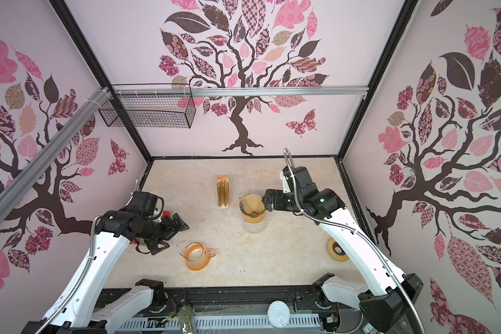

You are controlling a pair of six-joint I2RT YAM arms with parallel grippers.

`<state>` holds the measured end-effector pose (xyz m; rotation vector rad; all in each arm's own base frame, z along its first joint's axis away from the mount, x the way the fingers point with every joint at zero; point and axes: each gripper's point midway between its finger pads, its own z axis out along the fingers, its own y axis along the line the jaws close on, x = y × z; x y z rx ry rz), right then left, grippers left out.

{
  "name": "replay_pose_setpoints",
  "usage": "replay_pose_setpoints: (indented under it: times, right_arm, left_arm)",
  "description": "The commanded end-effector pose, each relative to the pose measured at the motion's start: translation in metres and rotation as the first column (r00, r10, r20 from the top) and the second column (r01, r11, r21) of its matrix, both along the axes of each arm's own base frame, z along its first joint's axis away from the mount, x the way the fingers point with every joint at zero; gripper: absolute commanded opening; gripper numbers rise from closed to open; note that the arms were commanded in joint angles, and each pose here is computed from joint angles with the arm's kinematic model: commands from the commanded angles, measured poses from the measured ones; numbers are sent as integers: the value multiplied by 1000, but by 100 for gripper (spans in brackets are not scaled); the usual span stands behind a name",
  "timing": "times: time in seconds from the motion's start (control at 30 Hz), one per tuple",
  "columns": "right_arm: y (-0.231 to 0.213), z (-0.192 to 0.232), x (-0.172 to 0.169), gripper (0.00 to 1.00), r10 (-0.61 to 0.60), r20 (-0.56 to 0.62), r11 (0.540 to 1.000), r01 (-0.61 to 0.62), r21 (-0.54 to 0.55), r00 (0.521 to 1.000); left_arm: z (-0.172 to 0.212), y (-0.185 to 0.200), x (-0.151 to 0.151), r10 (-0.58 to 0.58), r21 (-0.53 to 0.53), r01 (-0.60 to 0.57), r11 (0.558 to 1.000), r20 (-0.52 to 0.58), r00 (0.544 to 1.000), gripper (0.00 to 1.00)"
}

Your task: Place the coffee filter in the dripper

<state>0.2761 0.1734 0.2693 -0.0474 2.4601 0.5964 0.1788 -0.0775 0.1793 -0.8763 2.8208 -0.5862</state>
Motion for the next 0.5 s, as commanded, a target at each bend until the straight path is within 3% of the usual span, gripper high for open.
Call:
replay_pose_setpoints:
  times: [0.0,0.23,0.47]
  right_arm:
    - [-3,8,-13,100,5,2,1000,-5,26,1000]
    - [-7,4,-21,100,10,-11,1000,-10,19,1000]
    - [-8,-2,-26,100,18,-23,1000,-18,15,1000]
  left_arm:
    - [-15,-4,-3,50,-46,-53,998,-59,997,98]
    - [-36,-18,6,71,-128,-84,988,-99,993,98]
    - [-49,4,-4,124,6,-125,992,-157,980,98]
